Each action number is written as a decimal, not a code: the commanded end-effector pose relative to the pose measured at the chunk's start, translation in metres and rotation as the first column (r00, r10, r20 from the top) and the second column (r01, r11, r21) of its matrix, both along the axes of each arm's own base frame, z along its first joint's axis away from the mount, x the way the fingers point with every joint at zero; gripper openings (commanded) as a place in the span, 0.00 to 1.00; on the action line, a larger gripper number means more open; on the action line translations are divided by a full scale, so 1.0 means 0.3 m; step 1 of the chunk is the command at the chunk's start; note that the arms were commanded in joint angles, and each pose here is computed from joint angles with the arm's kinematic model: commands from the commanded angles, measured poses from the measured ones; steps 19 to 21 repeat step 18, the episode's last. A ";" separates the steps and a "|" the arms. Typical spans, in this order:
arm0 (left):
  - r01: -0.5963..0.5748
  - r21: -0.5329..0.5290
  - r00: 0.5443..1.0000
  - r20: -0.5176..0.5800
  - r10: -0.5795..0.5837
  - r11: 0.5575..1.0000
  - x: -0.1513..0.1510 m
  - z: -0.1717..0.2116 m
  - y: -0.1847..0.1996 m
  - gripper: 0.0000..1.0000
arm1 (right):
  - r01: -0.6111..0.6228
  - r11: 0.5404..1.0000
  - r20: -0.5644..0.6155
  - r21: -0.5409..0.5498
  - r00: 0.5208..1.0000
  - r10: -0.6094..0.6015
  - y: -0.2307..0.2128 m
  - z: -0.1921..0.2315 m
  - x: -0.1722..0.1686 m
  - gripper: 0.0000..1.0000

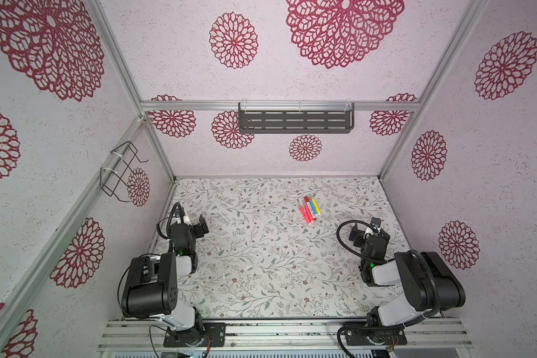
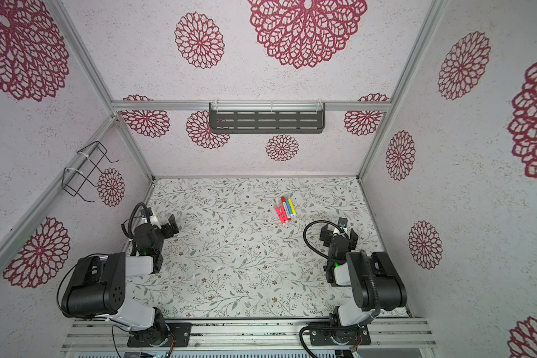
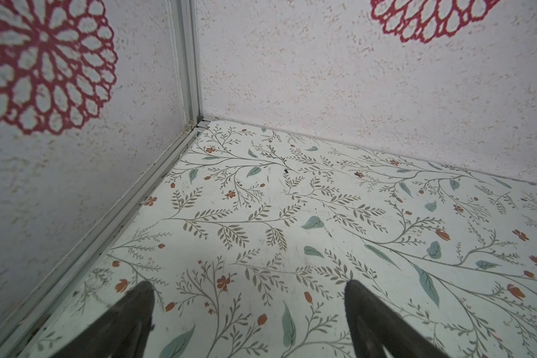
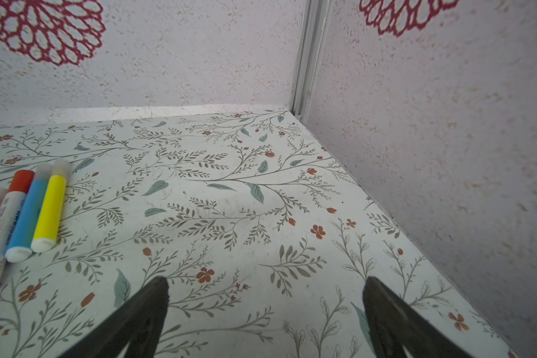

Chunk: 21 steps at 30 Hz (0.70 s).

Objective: Insert the pens into the pen caps

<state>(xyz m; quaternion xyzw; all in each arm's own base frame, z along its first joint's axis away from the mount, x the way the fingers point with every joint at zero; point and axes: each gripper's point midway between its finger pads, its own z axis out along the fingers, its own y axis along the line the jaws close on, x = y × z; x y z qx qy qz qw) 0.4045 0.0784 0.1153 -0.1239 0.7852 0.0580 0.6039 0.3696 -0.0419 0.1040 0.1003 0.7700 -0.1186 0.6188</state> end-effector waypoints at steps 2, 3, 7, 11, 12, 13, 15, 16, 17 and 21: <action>0.007 0.017 1.000 0.004 -0.007 1.000 0.003 0.013 -0.006 0.97 | -0.001 1.000 0.048 0.022 0.999 0.000 0.004 0.039 0.000 0.99; 0.008 0.018 1.000 0.004 -0.008 1.000 0.003 0.013 -0.007 0.97 | -0.001 1.000 0.048 0.023 0.999 0.000 0.004 0.039 0.000 0.99; 0.007 0.018 1.000 0.005 -0.007 1.000 0.003 0.014 -0.006 0.98 | -0.002 1.000 0.050 0.023 0.999 0.001 0.005 0.041 0.001 0.99; 0.008 0.018 1.000 0.004 -0.008 1.000 0.002 0.013 -0.007 0.97 | -0.001 1.000 0.049 0.023 0.999 0.000 0.004 0.040 0.001 0.99; 0.009 0.018 1.000 0.004 -0.009 1.000 0.003 0.013 -0.008 0.97 | -0.002 1.000 0.049 0.023 0.999 0.001 0.004 0.040 0.001 0.99; 0.007 0.017 1.000 0.004 -0.007 1.000 0.002 0.013 -0.007 0.97 | -0.002 1.000 0.050 0.023 0.999 0.001 0.005 0.041 0.001 0.99; 0.008 0.016 1.000 -0.007 -0.008 1.000 0.010 0.007 -0.006 0.97 | 0.000 1.000 0.050 0.023 0.999 -0.001 0.003 0.041 0.000 0.99; 0.008 0.016 1.000 -0.009 -0.008 1.000 0.010 0.005 -0.006 0.97 | 0.000 1.000 0.051 0.023 0.999 -0.001 0.003 0.042 0.001 0.99; 0.008 0.016 1.000 -0.008 -0.008 1.000 0.011 0.007 -0.005 0.97 | -0.002 1.000 0.050 0.023 0.999 0.000 0.004 0.041 0.001 0.99; 0.007 0.016 1.000 -0.004 -0.007 1.000 0.009 0.009 -0.005 0.97 | -0.001 1.000 0.049 0.022 0.999 0.000 0.004 0.040 0.000 0.99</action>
